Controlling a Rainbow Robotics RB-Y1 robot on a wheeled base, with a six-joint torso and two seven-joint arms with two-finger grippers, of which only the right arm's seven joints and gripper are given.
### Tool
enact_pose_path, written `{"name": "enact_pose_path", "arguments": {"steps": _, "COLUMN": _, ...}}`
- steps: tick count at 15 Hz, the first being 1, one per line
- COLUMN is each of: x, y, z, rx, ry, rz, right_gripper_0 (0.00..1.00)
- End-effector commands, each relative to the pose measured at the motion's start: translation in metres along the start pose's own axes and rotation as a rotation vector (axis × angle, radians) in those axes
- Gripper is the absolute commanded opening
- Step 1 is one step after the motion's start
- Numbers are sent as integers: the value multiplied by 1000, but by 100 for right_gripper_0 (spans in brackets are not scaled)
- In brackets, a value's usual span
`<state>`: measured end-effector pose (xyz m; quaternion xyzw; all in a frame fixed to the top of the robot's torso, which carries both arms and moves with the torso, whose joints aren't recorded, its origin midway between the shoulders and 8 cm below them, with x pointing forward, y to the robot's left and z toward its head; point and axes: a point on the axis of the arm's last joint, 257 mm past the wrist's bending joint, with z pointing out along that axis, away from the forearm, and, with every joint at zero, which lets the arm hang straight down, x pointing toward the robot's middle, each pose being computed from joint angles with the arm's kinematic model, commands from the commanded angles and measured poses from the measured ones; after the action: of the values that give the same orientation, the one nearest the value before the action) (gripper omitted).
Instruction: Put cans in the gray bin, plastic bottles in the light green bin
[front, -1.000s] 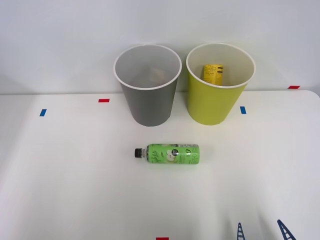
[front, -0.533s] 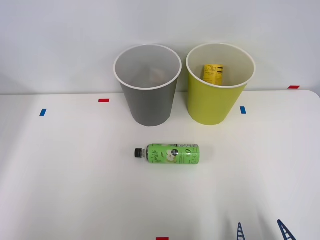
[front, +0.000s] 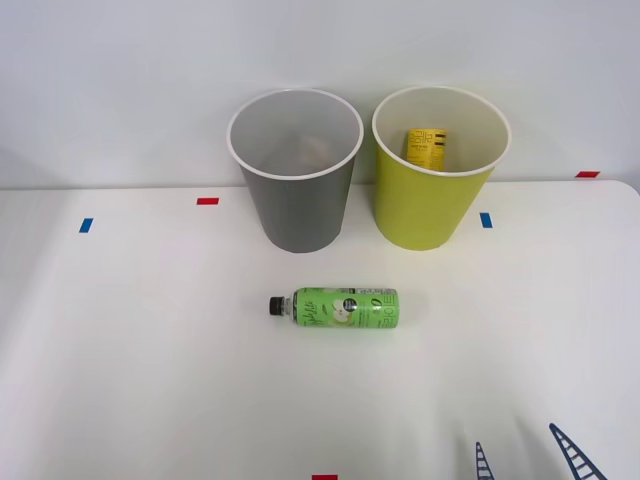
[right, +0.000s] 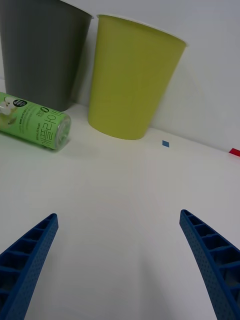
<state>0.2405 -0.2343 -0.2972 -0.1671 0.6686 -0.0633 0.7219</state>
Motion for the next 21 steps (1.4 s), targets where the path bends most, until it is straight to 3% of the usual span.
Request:
{"name": "enact_pose_path", "arguments": {"steps": 1, "x": -24, "y": 5, "z": 25, "rx": -127, "ry": 23, "rz": -39, "right_gripper_0": 83}}
{"name": "enact_pose_path", "arguments": {"steps": 4, "x": -48, "y": 18, "z": 42, "rx": -204, "ry": 25, "rz": -35, "right_gripper_0": 83}}
{"name": "enact_pose_path", "arguments": {"steps": 9, "x": -74, "y": 59, "z": 71, "rx": -270, "ry": -35, "rz": 59, "right_gripper_0": 83}}
{"name": "enact_pose_path", "arguments": {"steps": 13, "x": -93, "y": 76, "z": 116, "rx": -315, "ry": -63, "rz": 58, "right_gripper_0": 83}}
{"name": "enact_pose_path", "arguments": {"steps": 18, "x": -116, "y": 96, "z": 154, "rx": -436, "ry": -86, "rz": -1, "right_gripper_0": 82}}
{"name": "enact_pose_path", "arguments": {"steps": 21, "x": -133, "y": 105, "z": 168, "rx": -523, "ry": -38, "rz": -83, "right_gripper_0": 79}}
